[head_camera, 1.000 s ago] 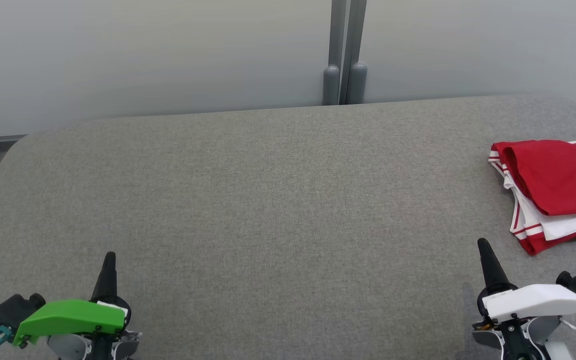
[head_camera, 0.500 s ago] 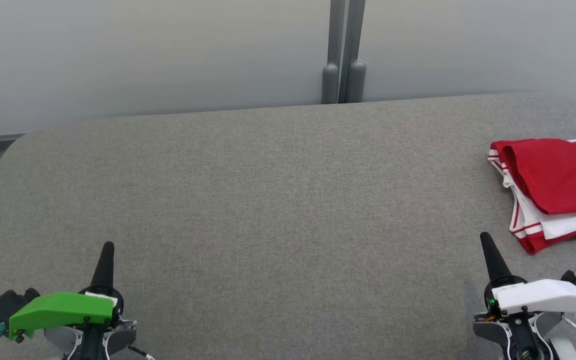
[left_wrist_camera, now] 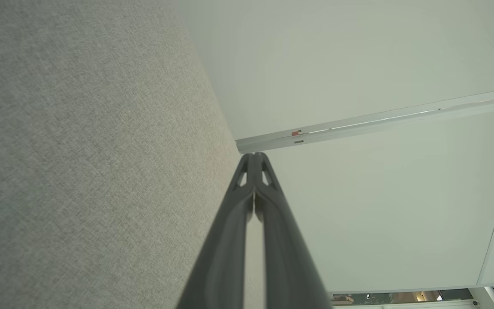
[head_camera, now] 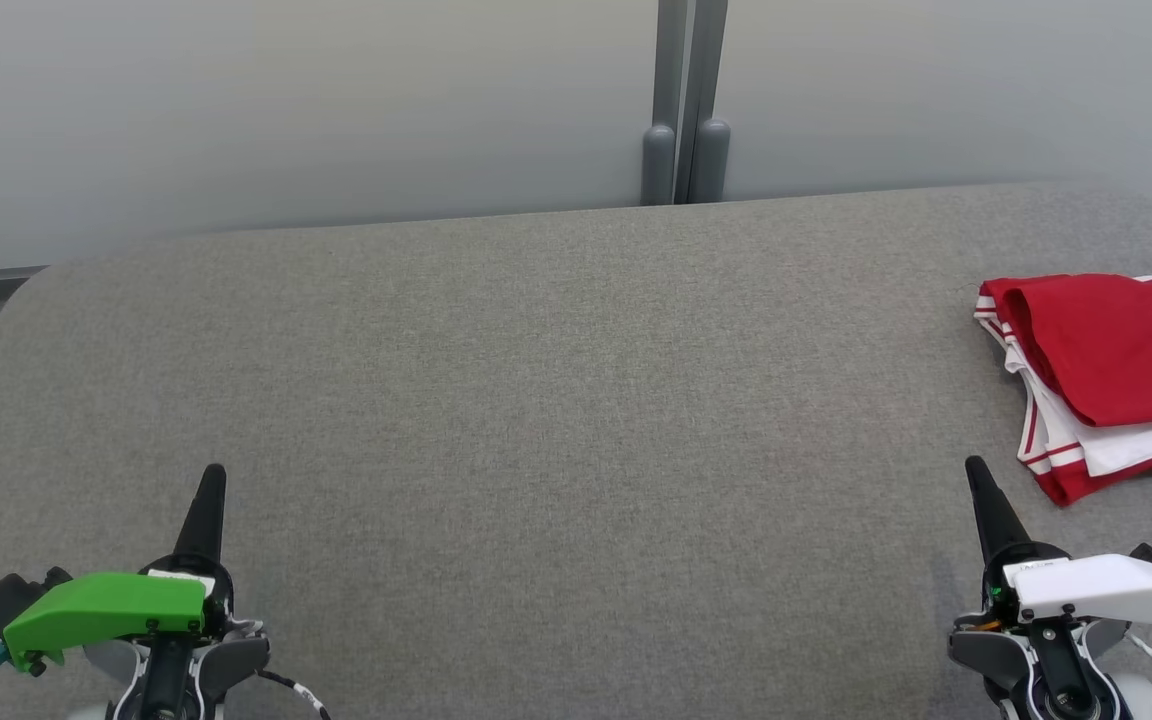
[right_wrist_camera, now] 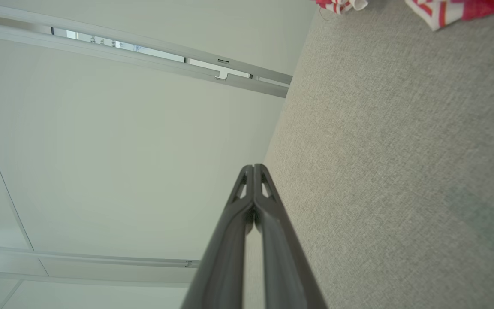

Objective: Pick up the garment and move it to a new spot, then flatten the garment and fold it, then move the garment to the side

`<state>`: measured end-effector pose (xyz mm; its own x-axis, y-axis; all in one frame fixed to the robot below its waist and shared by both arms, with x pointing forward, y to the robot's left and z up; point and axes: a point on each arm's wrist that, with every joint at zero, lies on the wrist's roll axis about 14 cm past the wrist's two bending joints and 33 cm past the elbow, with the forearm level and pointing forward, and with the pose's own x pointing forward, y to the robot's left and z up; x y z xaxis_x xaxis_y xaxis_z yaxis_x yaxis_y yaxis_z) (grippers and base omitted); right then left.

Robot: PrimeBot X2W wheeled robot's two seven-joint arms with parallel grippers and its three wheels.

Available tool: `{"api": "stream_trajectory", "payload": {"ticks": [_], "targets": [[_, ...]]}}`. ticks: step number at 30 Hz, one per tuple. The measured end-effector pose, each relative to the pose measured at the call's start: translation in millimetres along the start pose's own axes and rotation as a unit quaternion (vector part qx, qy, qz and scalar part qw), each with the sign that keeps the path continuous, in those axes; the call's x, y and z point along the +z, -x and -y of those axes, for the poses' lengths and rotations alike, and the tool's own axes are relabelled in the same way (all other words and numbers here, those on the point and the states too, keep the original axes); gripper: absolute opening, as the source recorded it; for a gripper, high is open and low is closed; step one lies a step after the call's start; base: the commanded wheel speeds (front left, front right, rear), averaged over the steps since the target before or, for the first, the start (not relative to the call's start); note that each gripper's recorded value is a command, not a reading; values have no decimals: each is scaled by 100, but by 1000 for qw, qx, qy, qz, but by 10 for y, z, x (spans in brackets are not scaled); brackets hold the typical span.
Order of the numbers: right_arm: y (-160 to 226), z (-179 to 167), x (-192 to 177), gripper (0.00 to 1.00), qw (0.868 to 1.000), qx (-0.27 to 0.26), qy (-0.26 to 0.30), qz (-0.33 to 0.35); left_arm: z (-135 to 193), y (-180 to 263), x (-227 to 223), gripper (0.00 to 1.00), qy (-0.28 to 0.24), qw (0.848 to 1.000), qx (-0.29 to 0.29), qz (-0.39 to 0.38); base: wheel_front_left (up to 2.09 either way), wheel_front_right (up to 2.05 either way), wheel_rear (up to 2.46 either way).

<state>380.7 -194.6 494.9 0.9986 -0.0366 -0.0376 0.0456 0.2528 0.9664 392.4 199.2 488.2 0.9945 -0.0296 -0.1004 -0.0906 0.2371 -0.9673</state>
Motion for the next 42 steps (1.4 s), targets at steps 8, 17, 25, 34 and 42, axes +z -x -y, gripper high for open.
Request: {"api": "stream_trajectory", "payload": {"ticks": [8, 17, 25, 34, 42], "targets": [[-12, -18, 21, 0, 999, 3, -33, 3, 53, -28, 6, 0, 32, 999, -11, -2, 0, 0, 0], [-31, -51, 48, 0, 997, 8, -73, 6, 101, -54, 12, 0, 68, 997, -22, -5, 0, 0, 0], [-37, -60, 67, 0, 995, 10, -102, 9, 163, -85, 25, 0, 94, 995, -35, -6, 0, 0, 0], [-42, -69, 88, 0, 991, 13, -130, 12, 204, -106, 35, 0, 117, 992, -44, -8, 0, 0, 0], [-43, -71, 88, 0, 991, 13, -131, 11, 207, -107, 35, 0, 117, 992, -44, -8, 0, 0, 0]]}}
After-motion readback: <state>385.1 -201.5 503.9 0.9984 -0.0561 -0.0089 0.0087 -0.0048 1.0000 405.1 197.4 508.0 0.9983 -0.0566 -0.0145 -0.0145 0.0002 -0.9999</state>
